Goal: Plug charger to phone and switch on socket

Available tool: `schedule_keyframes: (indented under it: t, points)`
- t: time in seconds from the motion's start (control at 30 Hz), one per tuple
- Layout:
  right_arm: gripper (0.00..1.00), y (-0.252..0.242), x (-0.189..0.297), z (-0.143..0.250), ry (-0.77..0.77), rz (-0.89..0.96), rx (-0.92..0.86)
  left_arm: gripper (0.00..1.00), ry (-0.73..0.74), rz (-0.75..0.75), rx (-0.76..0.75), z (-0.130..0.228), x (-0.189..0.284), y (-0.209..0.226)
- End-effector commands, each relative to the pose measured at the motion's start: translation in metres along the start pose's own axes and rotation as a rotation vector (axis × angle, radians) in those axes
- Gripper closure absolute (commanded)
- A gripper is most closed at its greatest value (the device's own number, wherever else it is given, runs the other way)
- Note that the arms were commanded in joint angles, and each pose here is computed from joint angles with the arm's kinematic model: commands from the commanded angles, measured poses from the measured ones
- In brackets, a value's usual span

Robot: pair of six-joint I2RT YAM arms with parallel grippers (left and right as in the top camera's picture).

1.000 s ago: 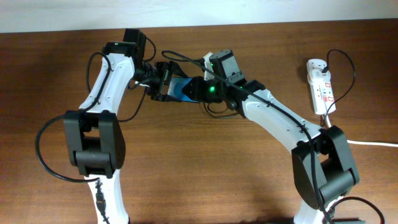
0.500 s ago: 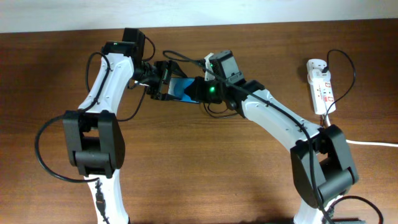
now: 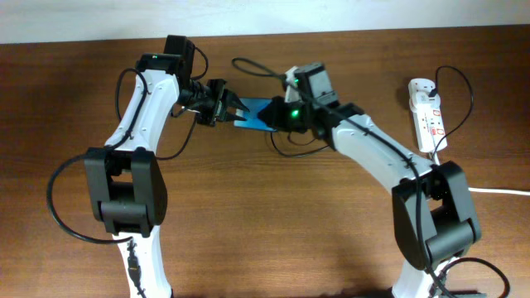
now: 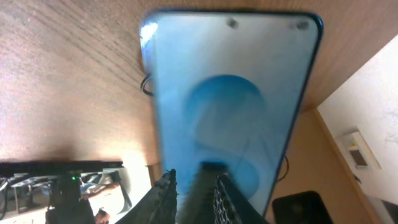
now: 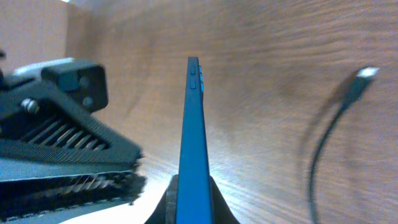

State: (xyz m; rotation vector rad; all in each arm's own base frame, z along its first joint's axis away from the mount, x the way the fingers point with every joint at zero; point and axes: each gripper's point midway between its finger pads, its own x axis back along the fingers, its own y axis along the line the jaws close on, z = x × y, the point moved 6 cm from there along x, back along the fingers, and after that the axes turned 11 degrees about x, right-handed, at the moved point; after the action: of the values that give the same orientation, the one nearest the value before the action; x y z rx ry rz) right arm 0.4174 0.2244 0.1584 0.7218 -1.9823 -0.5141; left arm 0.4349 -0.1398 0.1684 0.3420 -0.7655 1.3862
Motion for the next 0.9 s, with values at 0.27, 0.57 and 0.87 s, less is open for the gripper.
schedule_keyframes:
  t: [0.27,0.57,0.87]
  points:
    - [0.96,-0.001,0.075,-0.073,-0.222,-0.073,-0.103,0.67,0.159,0.266,-0.702,0.030,0.011,-0.046]
    - [0.96,0.019,0.103,-0.125,-0.469,-0.196,-0.590,0.52,0.287,0.502,-1.044,0.066,0.034,-0.082]
    - [0.96,0.048,0.102,-0.137,-0.556,-0.339,-0.827,0.43,0.244,0.662,-1.004,0.085,0.058,-0.116]
